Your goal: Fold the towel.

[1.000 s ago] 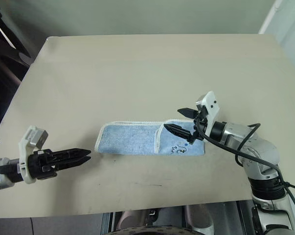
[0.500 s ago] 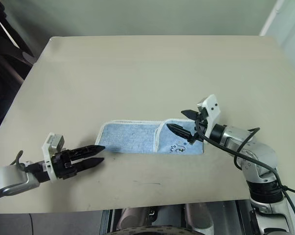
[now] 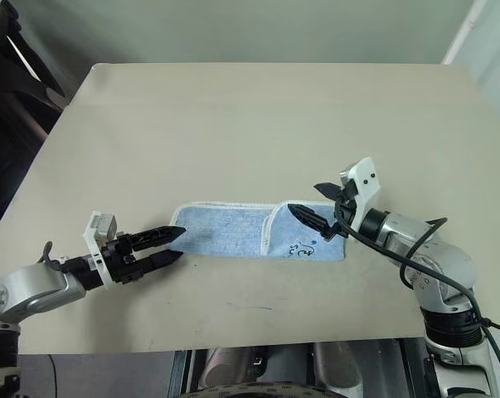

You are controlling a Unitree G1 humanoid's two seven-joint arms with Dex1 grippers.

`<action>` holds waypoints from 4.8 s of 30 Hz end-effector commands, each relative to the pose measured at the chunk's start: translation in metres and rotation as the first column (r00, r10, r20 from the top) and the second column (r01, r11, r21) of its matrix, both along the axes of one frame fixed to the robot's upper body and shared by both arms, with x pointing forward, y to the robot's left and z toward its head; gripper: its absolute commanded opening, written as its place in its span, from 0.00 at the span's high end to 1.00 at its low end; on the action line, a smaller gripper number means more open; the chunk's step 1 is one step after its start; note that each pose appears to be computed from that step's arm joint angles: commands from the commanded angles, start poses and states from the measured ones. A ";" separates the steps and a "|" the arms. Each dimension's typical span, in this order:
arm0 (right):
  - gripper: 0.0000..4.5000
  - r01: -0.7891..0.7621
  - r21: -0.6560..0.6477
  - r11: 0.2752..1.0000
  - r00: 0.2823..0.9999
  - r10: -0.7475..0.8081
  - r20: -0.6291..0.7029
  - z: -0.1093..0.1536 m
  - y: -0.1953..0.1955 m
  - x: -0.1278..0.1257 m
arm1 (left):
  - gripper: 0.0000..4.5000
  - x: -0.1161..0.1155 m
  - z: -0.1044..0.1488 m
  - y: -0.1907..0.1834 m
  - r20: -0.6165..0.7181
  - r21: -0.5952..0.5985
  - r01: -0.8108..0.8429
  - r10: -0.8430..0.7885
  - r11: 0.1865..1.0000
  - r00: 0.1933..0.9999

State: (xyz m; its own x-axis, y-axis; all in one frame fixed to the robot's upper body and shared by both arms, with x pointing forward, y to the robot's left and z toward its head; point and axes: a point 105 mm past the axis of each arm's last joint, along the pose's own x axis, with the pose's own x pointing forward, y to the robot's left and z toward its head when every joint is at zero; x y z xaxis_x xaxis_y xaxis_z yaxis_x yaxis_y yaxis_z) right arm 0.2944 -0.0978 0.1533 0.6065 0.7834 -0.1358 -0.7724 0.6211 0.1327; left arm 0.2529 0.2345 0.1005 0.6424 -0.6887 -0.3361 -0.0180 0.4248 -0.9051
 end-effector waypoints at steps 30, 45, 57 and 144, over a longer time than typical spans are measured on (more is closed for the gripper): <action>0.00 0.008 -0.002 1.000 0.997 -0.008 0.077 0.022 -0.013 -0.010 | 0.99 0.014 0.053 -0.027 0.214 0.088 0.219 -0.233 0.972 0.949; 0.00 0.095 -0.030 0.995 0.989 -0.091 0.113 0.031 -0.041 -0.019 | 0.99 0.006 0.074 -0.098 0.297 0.299 0.628 -0.696 0.718 0.654; 0.00 0.301 -0.022 0.953 0.945 -0.295 0.137 0.036 -0.079 -0.033 | 0.99 0.024 0.076 -0.168 0.383 0.298 0.780 -0.817 0.551 0.431; 1.00 -0.041 -0.298 0.954 0.996 0.016 -0.084 -0.095 -0.028 -0.030 | 0.99 0.041 -0.035 -0.240 0.582 0.644 0.566 -0.810 0.515 0.075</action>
